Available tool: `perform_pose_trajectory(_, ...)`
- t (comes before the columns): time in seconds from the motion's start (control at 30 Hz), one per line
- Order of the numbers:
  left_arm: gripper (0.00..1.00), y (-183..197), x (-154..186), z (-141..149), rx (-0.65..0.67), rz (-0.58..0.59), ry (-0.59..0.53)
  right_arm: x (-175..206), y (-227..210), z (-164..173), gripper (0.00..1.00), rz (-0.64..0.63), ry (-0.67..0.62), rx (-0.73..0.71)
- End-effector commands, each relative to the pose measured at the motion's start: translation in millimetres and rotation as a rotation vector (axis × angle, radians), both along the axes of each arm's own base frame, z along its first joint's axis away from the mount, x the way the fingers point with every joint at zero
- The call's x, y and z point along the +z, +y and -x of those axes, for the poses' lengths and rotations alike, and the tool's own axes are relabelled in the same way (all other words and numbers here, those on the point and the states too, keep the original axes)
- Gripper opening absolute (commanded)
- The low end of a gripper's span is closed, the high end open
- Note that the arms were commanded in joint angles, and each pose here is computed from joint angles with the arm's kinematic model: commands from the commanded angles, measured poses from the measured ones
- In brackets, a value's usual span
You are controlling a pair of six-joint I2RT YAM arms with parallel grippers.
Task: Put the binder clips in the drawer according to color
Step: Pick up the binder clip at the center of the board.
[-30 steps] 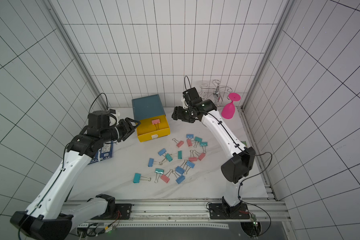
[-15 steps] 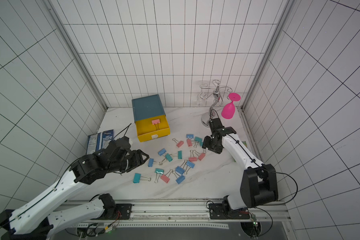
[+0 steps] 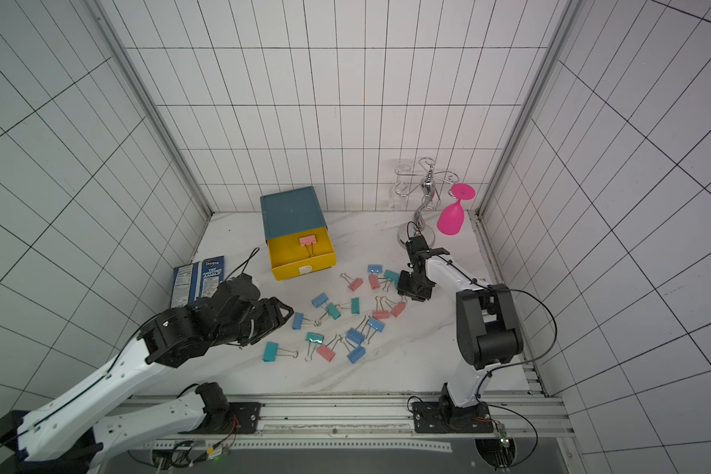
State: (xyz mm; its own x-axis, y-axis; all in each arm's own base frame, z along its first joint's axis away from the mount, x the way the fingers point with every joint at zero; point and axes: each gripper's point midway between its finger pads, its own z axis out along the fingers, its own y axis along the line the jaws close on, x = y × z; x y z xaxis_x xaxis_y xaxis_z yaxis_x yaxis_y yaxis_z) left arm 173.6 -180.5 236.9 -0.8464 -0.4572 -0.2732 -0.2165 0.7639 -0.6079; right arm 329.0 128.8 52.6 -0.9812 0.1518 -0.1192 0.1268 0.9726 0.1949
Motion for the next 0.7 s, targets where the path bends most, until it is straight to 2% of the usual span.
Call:
perform_pose_trajectory(0.0, 0.65, 5, 4, -1, 0.016, 0.023, -0.048, -2, 5, -14, 0.38, -0.015, -0.006, 0.027)
perform_pose_trajectory(0.1, 0.65, 4, 6, 3, 0.017, 0.071, -0.055, -7, 8, -15, 0.36, -0.024, 0.017, 0.021)
perform_pose_trajectory(0.37, 0.66, 29, 22, -1, 0.068, 0.023, -0.152, -19, 2, -1, 0.34, 0.029, 0.049, 0.005)
perform_pose_trajectory(0.67, 0.68, 33, 33, -5, 0.053, -0.018, -0.188, -29, 6, 14, 0.33, 0.067, 0.077, 0.013)
